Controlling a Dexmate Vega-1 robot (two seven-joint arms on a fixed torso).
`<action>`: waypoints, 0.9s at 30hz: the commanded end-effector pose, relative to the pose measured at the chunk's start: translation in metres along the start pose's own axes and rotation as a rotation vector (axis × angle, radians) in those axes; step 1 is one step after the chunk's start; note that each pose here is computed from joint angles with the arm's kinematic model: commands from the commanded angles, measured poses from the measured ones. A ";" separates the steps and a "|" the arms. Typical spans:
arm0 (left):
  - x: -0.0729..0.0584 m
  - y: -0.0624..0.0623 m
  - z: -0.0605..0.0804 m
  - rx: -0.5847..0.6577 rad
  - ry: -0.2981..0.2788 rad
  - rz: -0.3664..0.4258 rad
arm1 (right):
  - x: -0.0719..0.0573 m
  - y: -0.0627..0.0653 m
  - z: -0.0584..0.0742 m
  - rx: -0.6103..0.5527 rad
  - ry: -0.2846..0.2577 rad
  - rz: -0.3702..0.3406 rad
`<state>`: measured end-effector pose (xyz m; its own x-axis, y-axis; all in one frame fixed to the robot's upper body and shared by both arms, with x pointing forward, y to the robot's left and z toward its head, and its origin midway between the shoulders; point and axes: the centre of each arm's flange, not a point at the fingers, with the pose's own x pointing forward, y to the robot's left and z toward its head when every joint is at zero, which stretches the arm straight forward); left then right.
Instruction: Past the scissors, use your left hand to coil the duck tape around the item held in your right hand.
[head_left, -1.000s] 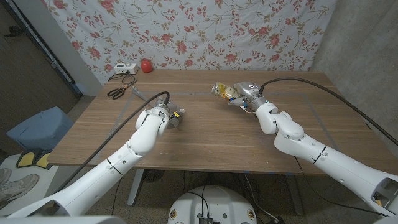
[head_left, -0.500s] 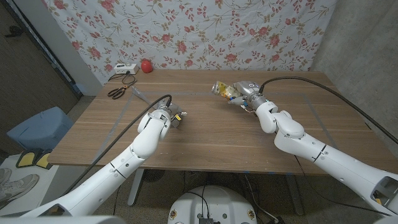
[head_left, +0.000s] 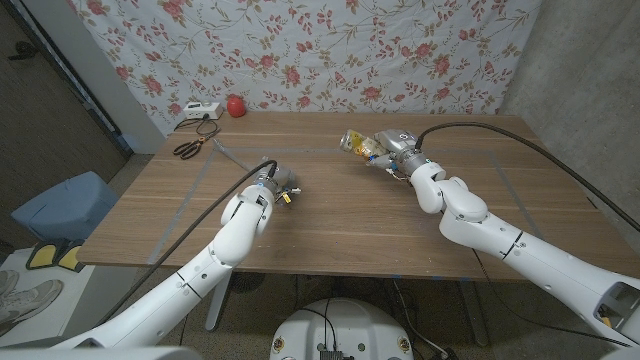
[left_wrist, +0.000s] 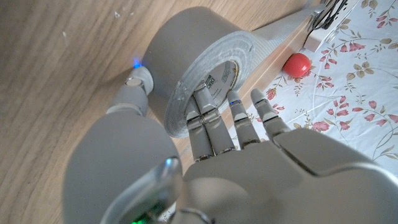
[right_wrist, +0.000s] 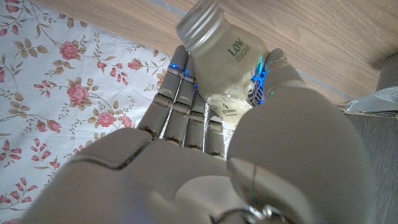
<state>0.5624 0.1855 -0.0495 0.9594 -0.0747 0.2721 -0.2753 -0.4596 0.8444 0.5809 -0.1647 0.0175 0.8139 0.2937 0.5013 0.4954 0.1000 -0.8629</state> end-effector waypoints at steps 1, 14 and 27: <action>-0.017 0.009 -0.025 -0.276 0.047 0.361 | 0.001 -0.001 0.003 -0.009 0.002 -0.012; -0.026 0.032 -0.060 -0.695 0.140 0.683 | -0.004 -0.003 0.003 -0.014 0.012 -0.028; -0.024 0.056 -0.067 -0.835 0.192 0.928 | -0.009 -0.003 0.001 0.028 0.015 -0.036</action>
<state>0.5408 0.2140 -0.0079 0.6755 -0.0544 0.7353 -0.7128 0.2069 0.6702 0.5762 -0.1636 0.0181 0.8014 0.2806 0.5282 0.5235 0.0983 -0.8464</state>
